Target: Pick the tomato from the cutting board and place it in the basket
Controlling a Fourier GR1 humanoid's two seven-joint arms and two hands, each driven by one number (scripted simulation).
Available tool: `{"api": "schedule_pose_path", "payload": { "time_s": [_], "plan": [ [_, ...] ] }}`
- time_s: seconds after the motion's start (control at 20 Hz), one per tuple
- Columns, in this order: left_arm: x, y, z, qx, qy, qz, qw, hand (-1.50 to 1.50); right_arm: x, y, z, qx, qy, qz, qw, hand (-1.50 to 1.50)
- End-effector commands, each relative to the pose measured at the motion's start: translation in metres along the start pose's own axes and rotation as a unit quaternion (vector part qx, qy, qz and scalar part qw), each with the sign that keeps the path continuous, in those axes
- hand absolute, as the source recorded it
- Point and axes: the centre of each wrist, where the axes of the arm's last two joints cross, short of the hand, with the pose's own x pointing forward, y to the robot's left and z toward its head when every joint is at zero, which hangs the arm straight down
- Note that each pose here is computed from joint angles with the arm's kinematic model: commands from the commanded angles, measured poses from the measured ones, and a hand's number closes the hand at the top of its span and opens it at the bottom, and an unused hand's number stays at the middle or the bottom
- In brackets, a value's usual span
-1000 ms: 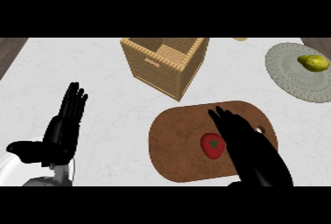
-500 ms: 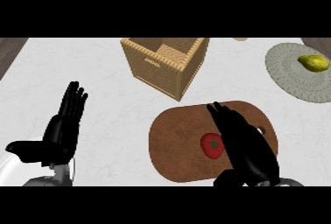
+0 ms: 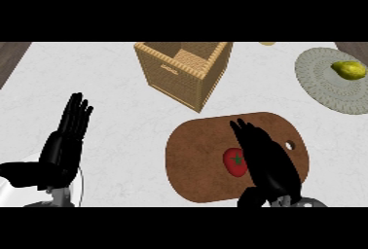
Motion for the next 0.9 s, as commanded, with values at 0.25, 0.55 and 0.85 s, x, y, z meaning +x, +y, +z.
{"api": "schedule_pose_path", "payload": {
  "time_s": [0.25,0.55,0.85],
  "plan": [
    [-0.007,-0.016,0.009,-0.002,-0.001,0.001,1.0000,0.00,-0.022,0.021,-0.023,0.015,-0.002,-0.005,1.000,-1.50],
    [-0.012,0.002,0.009,0.011,-0.006,-0.003,0.9999,0.00,0.003,0.025,-0.019,0.020,0.003,0.001,1.000,-1.50],
    [-0.004,0.014,-0.001,0.008,-0.006,0.004,0.9999,0.00,-0.001,0.033,-0.021,0.017,0.005,-0.004,1.000,-1.50]
  ]
}}
